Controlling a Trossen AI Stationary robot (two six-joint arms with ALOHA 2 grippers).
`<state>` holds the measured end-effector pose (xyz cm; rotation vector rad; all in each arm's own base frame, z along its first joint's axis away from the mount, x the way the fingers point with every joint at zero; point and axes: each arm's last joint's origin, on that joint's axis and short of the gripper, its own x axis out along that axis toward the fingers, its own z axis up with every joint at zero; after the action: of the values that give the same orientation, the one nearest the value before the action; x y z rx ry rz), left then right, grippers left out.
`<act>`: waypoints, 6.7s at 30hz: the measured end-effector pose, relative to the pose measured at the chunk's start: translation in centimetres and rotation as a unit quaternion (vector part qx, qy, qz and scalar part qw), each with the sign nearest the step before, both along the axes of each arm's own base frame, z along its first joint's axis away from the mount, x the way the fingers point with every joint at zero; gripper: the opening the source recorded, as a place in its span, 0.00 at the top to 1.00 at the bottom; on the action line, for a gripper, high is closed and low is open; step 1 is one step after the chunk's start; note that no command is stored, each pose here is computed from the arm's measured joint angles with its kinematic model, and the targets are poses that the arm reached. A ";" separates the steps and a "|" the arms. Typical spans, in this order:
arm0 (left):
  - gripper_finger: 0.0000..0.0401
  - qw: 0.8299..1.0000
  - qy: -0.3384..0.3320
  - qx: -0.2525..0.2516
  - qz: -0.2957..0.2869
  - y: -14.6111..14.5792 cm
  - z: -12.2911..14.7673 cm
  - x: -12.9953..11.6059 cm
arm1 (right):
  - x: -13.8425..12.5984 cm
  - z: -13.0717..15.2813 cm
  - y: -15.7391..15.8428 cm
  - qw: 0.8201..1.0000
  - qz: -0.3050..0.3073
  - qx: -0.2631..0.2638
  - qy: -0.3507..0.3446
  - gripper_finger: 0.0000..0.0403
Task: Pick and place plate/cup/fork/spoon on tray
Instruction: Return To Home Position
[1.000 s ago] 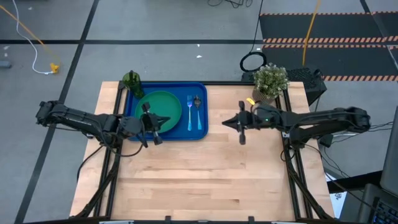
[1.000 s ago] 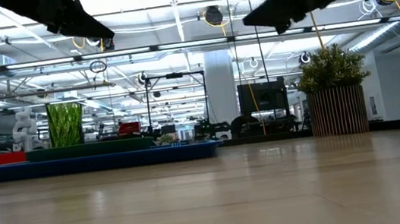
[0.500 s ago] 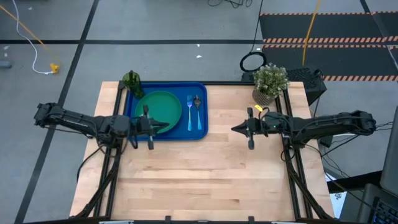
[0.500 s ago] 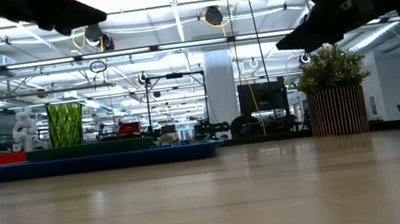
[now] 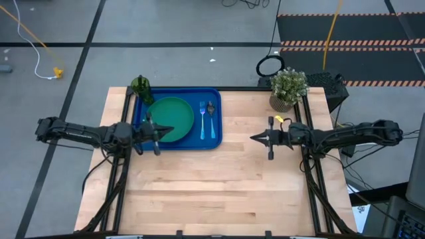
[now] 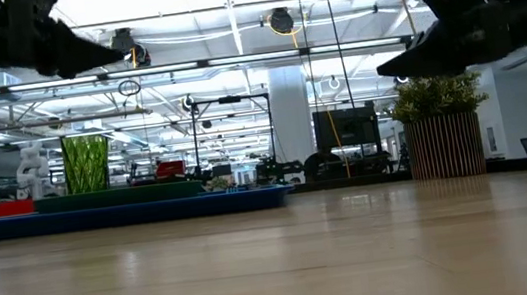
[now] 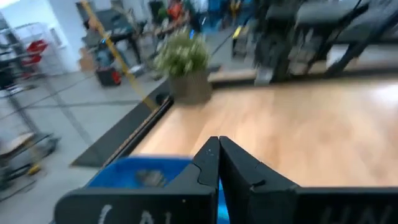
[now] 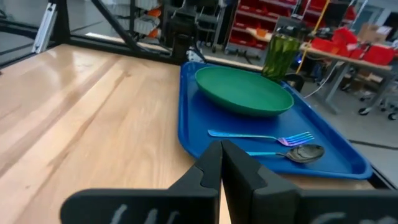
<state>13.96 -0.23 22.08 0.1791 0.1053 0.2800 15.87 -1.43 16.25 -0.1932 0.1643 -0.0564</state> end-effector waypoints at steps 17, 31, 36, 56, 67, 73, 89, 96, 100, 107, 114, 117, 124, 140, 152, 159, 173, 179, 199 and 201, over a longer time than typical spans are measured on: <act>0.99 0.997 0.068 -0.001 -0.035 -0.1 -1.3 -0.1 | -0.9 -0.8 -0.9 0.999 -0.029 -0.014 -0.036 1.00; 0.99 0.996 0.067 -0.001 -0.059 -0.3 -1.3 -0.1 | -1.0 -0.9 -0.9 0.999 -0.026 -0.015 -0.035 1.00; 0.99 0.993 0.059 -0.002 -0.103 -0.5 -1.1 -0.3 | -1.0 -0.8 -0.7 0.999 0.002 -0.021 -0.039 1.00; 0.99 0.985 0.008 -0.040 -0.169 -0.8 -5.7 -1.8 | -1.1 -0.5 -0.7 0.999 0.001 -0.014 -0.049 1.00; 0.99 0.977 0.021 -0.038 -0.211 -1.0 -5.9 -2.0 | -1.1 -0.5 -0.7 0.999 0.000 -0.010 -0.050 1.00; 0.99 0.977 0.022 -0.034 -0.211 -1.0 -6.4 -2.0 | -1.1 -0.5 -0.7 0.999 0.000 -0.010 -0.050 1.00; 0.99 0.977 -0.009 -0.019 -0.212 -1.0 -5.8 -2.2 | -1.9 0.4 -0.4 0.997 0.026 -0.009 -0.078 1.00; 0.99 0.979 -0.009 -0.018 -0.204 -0.9 -5.8 -2.2 | -2.6 0.5 -0.4 0.997 0.003 -0.012 -0.072 1.00; 0.99 0.980 -0.009 -0.017 -0.199 -0.9 -5.8 -2.2 | -3.0 0.8 -0.7 0.995 -0.052 -0.008 -0.083 1.00; 0.99 0.982 -0.009 -0.009 -0.186 -0.8 -5.8 -2.2 | -3.2 0.8 -0.3 0.996 -0.038 -0.012 -0.077 1.00; 0.99 0.985 -0.008 -0.003 -0.174 -0.7 -5.8 -2.2 | -3.4 1.3 0.4 0.994 0.004 0.012 -0.104 1.00; 0.99 0.985 -0.008 0.001 -0.174 -0.7 -5.8 -2.2 | -3.6 1.3 0.7 0.994 0.014 0.016 -0.104 1.00; 0.99 0.985 -0.007 0.008 -0.174 -0.7 -5.8 -2.2 | -3.7 1.1 1.2 0.995 -0.007 0.027 -0.091 1.00; 0.99 0.987 -0.012 0.006 -0.157 -0.3 -5.7 -2.2 | -4.0 1.3 3.0 0.992 0.061 0.042 -0.100 1.00; 0.99 0.986 -0.015 -0.020 -0.168 -0.4 -5.7 -2.2 | -4.7 1.5 3.6 0.989 0.082 0.051 -0.110 1.00; 0.99 0.985 -0.015 -0.024 -0.168 -0.4 -5.7 -2.2 | -5.3 1.7 3.7 0.984 0.112 0.061 -0.121 1.00; 0.99 0.985 -0.016 -0.036 -0.167 -0.4 -5.7 -2.2 | -6.4 1.3 3.1 0.987 0.103 0.034 -0.116 1.00; 0.99 0.985 -0.019 -0.037 -0.166 -0.4 -5.6 -2.2 | -6.3 1.3 2.9 0.988 0.095 0.031 -0.115 1.00; 0.99 0.985 -0.031 -0.030 -0.165 -0.4 -5.4 -2.2 | -6.1 0.6 1.9 0.994 0.062 0.029 -0.084 1.00; 0.99 0.985 -0.031 -0.029 -0.164 -0.4 -5.4 -2.2 | -6.1 0.6 1.9 0.994 0.058 0.029 -0.086 1.00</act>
<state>11.79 -0.63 16.68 0.1269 0.0213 -0.0469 9.75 0.44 16.84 -0.1392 -0.0162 0.0468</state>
